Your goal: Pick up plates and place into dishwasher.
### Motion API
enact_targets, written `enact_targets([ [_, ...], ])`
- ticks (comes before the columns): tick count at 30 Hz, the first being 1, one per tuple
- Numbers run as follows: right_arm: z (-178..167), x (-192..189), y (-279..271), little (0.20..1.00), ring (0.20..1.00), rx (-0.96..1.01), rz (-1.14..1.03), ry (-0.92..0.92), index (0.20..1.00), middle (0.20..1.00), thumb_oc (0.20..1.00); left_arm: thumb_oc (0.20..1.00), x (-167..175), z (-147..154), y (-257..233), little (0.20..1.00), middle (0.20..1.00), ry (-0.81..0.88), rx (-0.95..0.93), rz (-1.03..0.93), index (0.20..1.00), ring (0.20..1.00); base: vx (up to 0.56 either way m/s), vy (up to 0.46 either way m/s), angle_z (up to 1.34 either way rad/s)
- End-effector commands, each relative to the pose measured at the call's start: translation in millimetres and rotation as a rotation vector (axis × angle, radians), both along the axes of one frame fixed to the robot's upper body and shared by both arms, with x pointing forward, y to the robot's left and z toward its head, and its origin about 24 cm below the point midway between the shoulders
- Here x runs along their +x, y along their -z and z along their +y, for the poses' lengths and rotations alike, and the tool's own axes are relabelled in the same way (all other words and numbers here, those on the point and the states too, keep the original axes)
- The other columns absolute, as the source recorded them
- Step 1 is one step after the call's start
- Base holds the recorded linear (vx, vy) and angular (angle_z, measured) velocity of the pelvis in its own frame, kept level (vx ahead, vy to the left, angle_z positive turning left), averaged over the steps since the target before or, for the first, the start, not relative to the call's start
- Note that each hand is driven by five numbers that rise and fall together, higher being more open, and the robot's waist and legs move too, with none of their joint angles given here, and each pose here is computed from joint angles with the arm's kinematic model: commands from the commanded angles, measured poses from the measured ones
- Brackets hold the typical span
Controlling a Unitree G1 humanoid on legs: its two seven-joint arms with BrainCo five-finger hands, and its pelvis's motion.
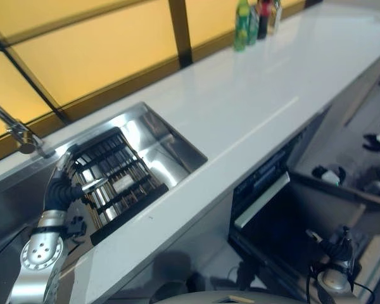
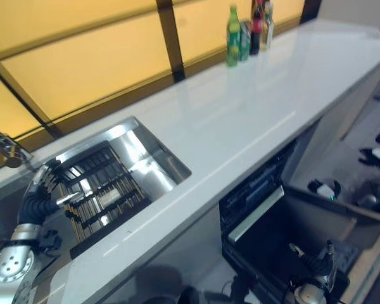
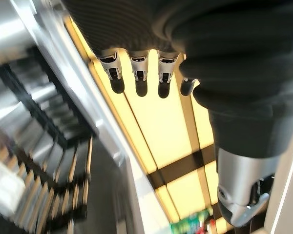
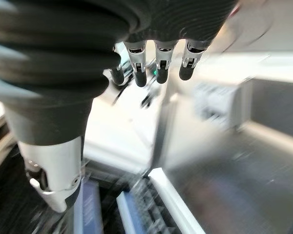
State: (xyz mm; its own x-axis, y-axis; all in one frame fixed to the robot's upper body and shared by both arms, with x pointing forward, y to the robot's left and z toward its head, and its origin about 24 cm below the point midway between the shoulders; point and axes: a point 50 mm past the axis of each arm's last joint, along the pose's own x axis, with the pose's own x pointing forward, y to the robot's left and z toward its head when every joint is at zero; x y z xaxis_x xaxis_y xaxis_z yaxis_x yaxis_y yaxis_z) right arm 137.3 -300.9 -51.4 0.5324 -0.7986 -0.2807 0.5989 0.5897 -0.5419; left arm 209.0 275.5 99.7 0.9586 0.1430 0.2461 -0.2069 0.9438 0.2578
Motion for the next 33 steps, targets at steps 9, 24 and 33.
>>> enact_targets([
  [9,-3.9,-1.5,12.5,1.0,1.0,0.041,-0.06,0.305,1.0,1.0,1.0,1.0,21.1,-20.0,-42.8,1.0,1.0,0.063,0.015,-0.209,1.0,1.0,-0.12,0.077,-0.24],
  [24,3.0,3.1,47.3,1.0,1.0,0.537,-0.308,0.68,1.0,1.0,1.0,1.0,38.1,-40.3,-50.0,1.0,1.0,0.026,-0.003,-0.31,1.0,1.0,-0.18,0.039,-0.4],
  [33,-27.6,41.0,8.1,1.0,1.0,0.594,-0.674,0.741,1.0,1.0,1.0,1.0,24.9,-59.4,-27.6,1.0,1.0,0.053,-0.089,-0.309,1.0,1.0,-0.08,0.119,-0.01],
])
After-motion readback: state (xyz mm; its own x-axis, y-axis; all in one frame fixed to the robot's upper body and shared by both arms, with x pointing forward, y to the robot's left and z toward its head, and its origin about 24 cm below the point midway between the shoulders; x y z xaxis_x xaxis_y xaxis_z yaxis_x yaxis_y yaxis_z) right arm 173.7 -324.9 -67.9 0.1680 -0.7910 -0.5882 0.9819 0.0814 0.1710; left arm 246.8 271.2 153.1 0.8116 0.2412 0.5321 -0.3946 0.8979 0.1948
